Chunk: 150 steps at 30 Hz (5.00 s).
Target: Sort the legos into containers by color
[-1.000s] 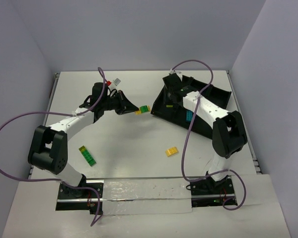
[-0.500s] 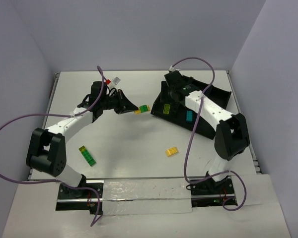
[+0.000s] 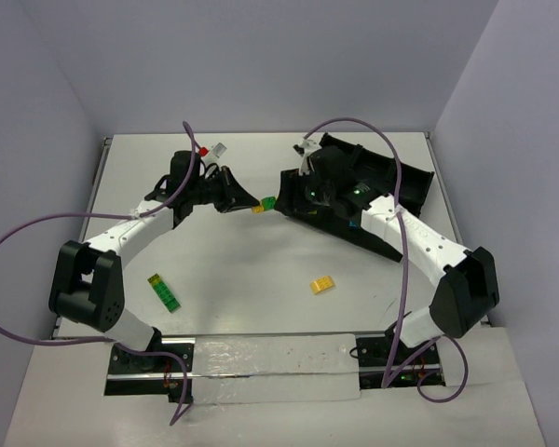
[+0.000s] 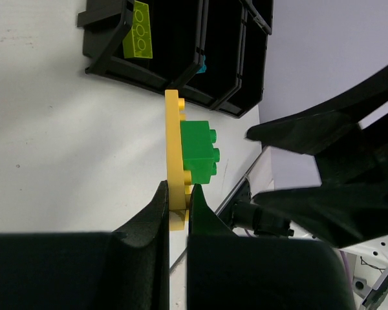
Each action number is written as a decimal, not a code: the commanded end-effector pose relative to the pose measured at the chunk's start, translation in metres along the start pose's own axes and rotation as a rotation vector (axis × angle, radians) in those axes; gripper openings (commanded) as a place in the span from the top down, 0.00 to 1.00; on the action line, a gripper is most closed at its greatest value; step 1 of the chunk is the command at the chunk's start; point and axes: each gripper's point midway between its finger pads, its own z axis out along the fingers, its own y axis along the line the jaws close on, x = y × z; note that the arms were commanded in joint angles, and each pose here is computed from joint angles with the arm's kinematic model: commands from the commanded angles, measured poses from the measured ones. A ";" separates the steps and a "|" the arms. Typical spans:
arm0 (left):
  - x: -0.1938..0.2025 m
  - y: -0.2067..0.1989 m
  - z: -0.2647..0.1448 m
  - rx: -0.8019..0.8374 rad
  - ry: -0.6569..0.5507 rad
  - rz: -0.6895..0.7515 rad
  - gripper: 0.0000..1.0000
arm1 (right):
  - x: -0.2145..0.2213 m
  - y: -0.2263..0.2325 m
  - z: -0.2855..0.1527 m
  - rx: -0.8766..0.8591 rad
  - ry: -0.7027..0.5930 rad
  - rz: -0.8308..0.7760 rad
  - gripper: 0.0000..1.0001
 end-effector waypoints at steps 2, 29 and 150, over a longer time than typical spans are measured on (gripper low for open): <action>-0.009 -0.027 -0.009 0.069 -0.035 0.049 1.00 | -0.011 0.020 0.013 -0.083 0.010 -0.019 0.30; 0.000 -0.022 -0.011 0.057 -0.017 0.047 1.00 | -0.018 0.036 0.042 -0.137 0.012 -0.010 0.46; -0.035 -0.143 0.115 0.246 0.079 0.232 1.00 | -0.049 -0.131 -0.087 0.225 -0.248 0.400 0.23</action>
